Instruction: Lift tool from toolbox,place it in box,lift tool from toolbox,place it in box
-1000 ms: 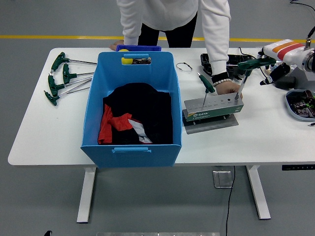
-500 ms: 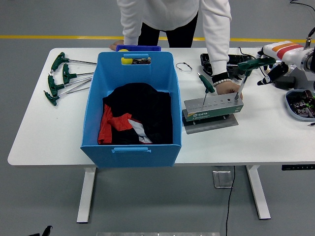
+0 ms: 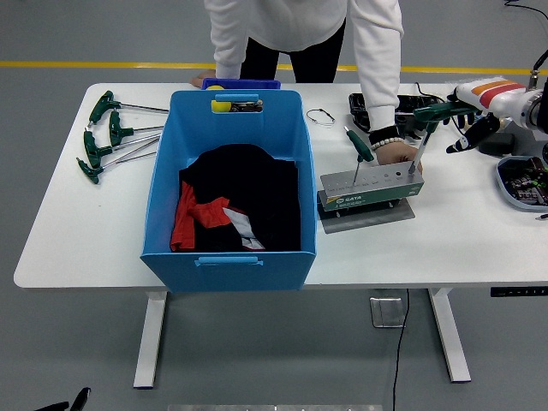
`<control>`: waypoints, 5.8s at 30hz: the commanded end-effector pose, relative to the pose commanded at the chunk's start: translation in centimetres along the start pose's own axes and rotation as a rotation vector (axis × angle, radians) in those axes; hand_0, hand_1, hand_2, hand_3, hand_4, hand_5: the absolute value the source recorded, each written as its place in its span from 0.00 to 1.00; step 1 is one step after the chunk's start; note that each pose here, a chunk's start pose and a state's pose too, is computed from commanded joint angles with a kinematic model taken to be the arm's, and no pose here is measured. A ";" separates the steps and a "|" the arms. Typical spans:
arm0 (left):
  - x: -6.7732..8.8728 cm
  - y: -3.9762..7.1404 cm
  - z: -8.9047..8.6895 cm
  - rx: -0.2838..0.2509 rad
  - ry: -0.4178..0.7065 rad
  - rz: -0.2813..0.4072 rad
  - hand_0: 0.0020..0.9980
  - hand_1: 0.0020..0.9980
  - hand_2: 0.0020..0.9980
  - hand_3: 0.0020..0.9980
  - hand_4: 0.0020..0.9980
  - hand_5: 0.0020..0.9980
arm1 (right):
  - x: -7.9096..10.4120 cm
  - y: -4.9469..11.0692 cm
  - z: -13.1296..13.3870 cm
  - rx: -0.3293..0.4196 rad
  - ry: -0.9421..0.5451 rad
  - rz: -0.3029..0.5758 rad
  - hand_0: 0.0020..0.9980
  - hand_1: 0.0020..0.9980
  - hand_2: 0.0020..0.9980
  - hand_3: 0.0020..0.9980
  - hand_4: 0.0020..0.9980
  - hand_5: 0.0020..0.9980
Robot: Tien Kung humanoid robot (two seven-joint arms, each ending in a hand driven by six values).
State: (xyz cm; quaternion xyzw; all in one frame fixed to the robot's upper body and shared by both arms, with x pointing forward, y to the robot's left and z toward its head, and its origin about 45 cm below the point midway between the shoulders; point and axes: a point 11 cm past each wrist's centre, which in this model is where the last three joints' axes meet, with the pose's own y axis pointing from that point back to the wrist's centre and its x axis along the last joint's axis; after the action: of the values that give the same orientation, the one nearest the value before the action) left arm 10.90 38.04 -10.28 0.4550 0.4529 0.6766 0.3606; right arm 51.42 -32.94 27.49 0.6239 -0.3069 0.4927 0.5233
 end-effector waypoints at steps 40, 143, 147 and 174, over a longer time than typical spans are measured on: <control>0.3 0.0 0.4 -0.007 -0.032 0.009 0.81 0.79 0.81 0.83 0.67 1.00 | -0.9 -0.3 0.0 -0.034 -0.121 -0.006 0.14 0.11 0.14 0.16 1.00 0.59; 0.2 0.1 1.5 -0.037 -0.055 0.004 0.81 0.79 0.81 0.83 0.66 1.00 | -2.5 -1.4 -1.6 -0.098 -0.256 0.120 0.05 0.00 0.04 0.04 0.90 0.79; 0.2 0.1 1.5 -0.038 -0.055 0.004 0.81 0.79 0.81 0.83 0.66 1.00 | -2.4 -1.4 -1.6 -0.100 -0.255 0.126 0.05 0.00 0.04 0.04 0.90 0.79; 0.3 0.1 1.2 -0.034 -0.055 0.004 0.81 0.79 0.81 0.83 0.66 1.00 | -2.1 -1.4 -1.8 -0.081 -0.237 0.140 0.00 0.00 0.00 0.02 0.81 0.74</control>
State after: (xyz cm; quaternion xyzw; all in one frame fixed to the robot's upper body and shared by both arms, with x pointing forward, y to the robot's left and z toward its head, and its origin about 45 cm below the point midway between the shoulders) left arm 11.98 38.64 -9.92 0.4681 0.4302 0.6723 0.3793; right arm 51.46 -31.17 24.98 0.6332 -0.4287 0.4381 0.4726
